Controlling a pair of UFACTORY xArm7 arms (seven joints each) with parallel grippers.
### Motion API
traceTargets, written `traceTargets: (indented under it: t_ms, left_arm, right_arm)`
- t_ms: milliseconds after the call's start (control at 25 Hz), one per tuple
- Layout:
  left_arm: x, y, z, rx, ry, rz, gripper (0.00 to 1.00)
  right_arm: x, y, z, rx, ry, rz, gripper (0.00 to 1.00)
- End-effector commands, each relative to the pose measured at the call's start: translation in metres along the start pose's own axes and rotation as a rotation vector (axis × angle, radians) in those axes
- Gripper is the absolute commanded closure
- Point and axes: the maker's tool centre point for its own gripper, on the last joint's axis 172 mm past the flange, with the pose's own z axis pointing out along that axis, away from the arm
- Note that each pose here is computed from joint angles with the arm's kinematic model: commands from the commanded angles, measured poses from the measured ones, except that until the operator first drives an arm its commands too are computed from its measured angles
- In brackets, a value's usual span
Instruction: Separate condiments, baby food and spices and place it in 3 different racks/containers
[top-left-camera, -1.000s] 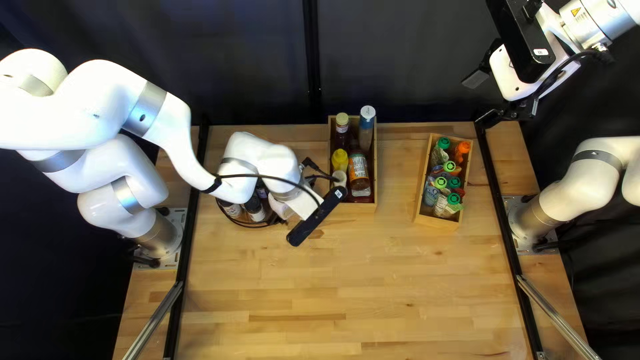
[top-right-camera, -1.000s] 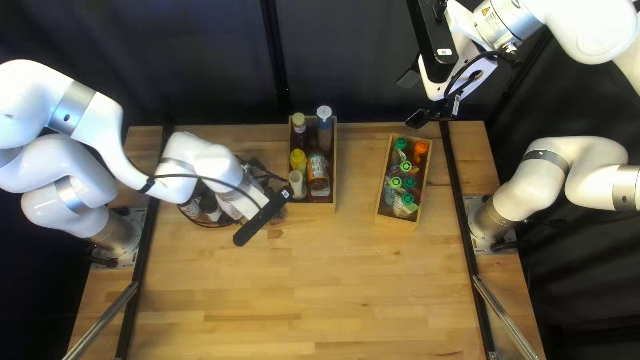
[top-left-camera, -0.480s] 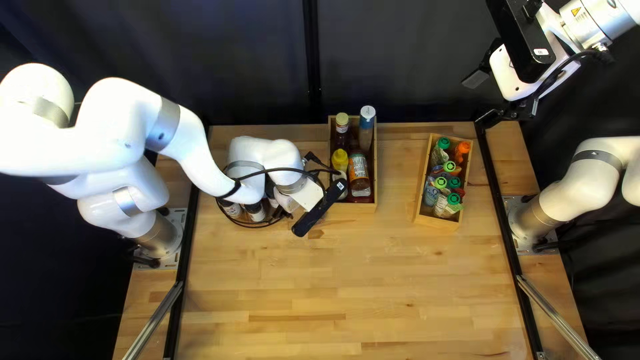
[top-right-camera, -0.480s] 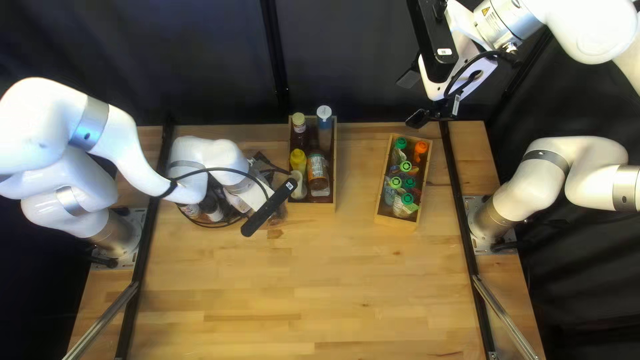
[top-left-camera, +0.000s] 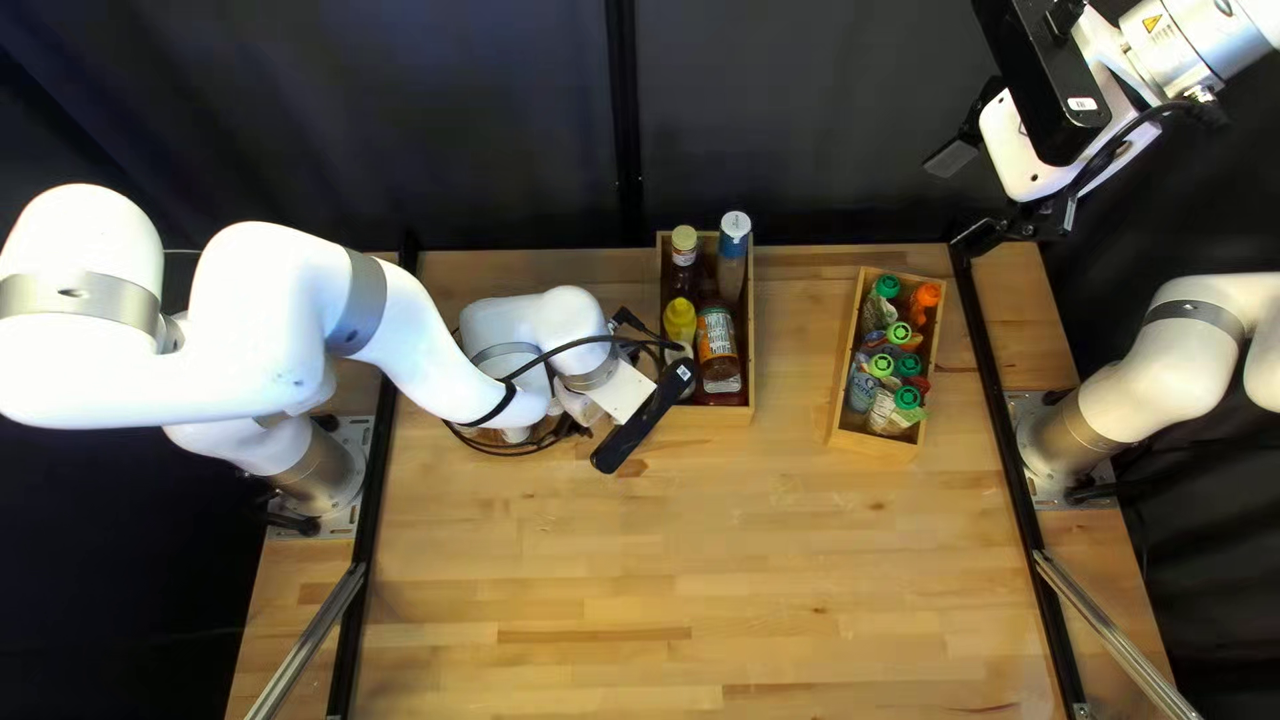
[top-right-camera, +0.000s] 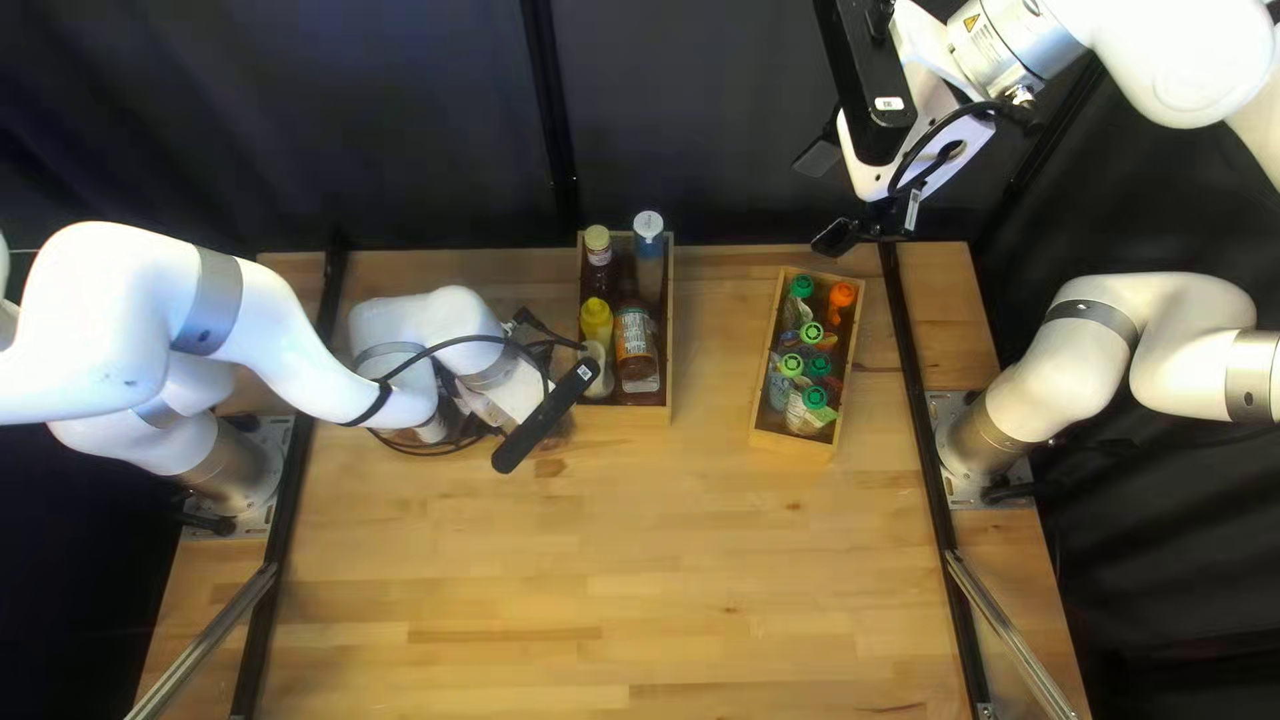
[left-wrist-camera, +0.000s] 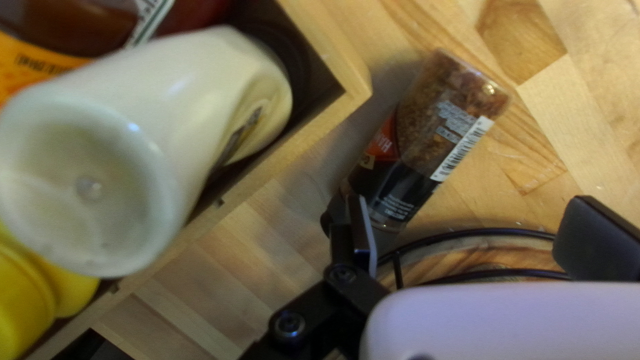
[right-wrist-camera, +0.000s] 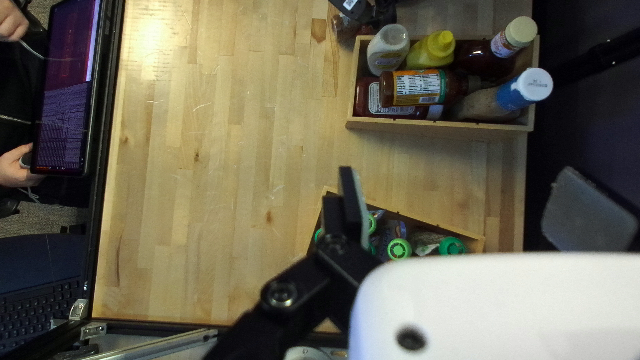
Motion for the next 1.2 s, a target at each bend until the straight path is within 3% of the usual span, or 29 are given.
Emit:
traceTargets:
  t_ms: [40,960,1040,1120,1200]
  left_arm:
    - [0.003,-0.004,0.009,0.003,0.010,-0.008,0.00]
    - [0.005,-0.007,0.027,-0.013,0.007,-0.006,0.00]
    - [0.005,-0.008,0.028,-0.010,0.007,-0.008,0.12]
    - [0.005,-0.008,0.029,-0.008,0.008,-0.009,0.50]
    - [0.006,-0.007,0.029,-0.006,0.008,-0.010,0.60]
  right_arm:
    - [0.000,0.000,0.000,0.000,0.000,0.000,0.00]
    - [0.000,0.000,0.000,0.000,0.000,0.000,0.00]
    - [0.000,0.000,0.000,0.000,0.000,0.000,0.00]
    - [0.000,0.000,0.000,0.000,0.000,0.000,0.00]
    - [0.000,0.000,0.000,0.000,0.000,0.000,0.00]
